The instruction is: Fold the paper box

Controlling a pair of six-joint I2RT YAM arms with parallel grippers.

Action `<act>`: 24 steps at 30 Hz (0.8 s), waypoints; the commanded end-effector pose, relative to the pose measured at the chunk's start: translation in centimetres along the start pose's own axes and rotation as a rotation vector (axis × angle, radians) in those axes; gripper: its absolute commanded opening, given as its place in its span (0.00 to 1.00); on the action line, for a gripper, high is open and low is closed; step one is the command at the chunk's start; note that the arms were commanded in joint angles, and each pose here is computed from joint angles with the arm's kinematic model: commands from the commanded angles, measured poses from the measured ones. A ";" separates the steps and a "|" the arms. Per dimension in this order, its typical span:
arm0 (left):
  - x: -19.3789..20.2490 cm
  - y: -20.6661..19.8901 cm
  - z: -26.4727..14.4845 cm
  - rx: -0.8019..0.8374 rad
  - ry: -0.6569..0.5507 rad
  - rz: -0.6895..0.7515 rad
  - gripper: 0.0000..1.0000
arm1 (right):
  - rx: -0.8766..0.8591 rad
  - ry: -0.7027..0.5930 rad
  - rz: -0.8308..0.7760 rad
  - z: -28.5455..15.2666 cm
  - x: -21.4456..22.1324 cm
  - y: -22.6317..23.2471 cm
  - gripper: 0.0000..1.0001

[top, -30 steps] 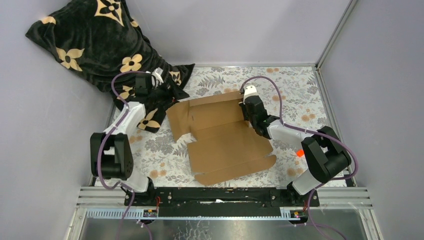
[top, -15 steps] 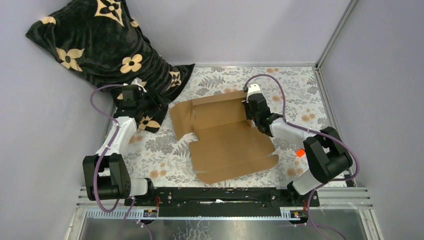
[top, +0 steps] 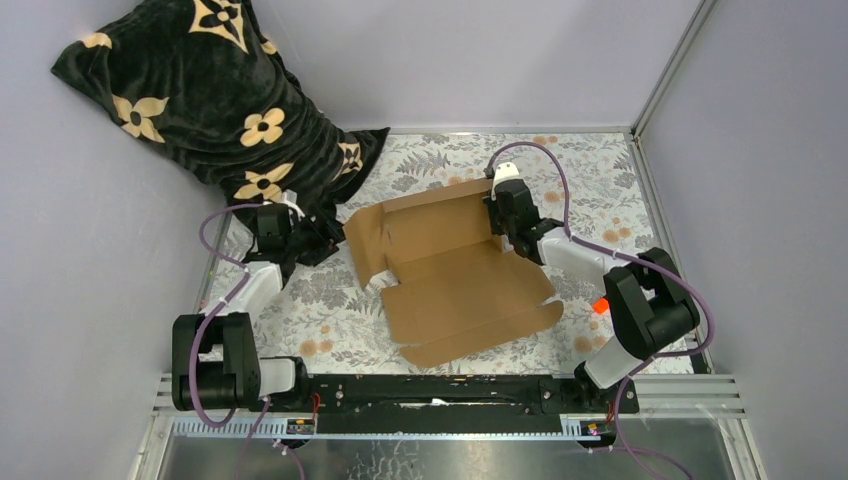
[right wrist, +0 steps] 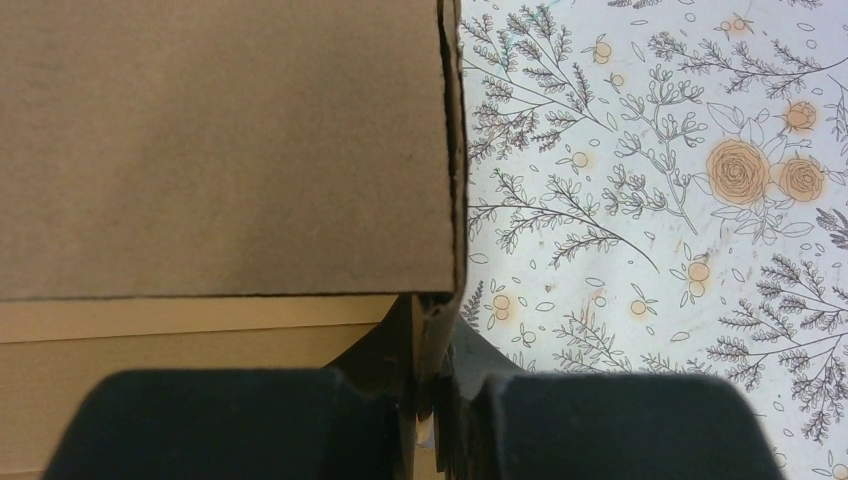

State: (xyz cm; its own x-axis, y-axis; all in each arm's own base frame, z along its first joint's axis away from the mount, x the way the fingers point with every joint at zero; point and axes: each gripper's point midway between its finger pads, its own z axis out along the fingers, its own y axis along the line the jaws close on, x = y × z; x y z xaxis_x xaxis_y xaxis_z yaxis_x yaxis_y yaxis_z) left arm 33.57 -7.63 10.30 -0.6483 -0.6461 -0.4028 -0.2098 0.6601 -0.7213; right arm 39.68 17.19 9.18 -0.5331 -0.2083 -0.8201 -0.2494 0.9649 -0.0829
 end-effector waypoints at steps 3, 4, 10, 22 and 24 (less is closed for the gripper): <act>0.1 -7.1 -0.4 0.277 -0.040 0.119 0.79 | -0.033 0.119 -0.003 0.4 2.7 0.6 0.00; 0.5 -7.7 -0.4 0.293 -0.032 0.135 0.79 | -0.033 0.126 -0.001 0.4 2.8 0.6 0.00; 2.2 -9.6 -1.0 0.360 -0.009 0.174 0.79 | -0.049 0.143 0.012 0.6 2.7 0.9 0.00; 5.0 -10.6 -0.8 0.367 0.039 0.222 0.79 | -0.065 0.154 0.025 0.9 2.8 1.3 0.00; 5.5 -10.5 -0.9 0.362 0.043 0.230 0.79 | -0.065 0.158 0.025 1.0 2.8 1.4 0.00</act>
State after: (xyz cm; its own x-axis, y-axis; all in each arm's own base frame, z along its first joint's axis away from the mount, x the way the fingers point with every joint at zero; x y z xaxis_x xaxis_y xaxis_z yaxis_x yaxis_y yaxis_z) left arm 31.82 -17.39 15.38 -0.7114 -0.4837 -0.5099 0.1594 0.5956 -0.7873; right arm 40.37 17.87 9.04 -0.5678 -0.1872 -0.8016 -0.2543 0.9661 -0.0455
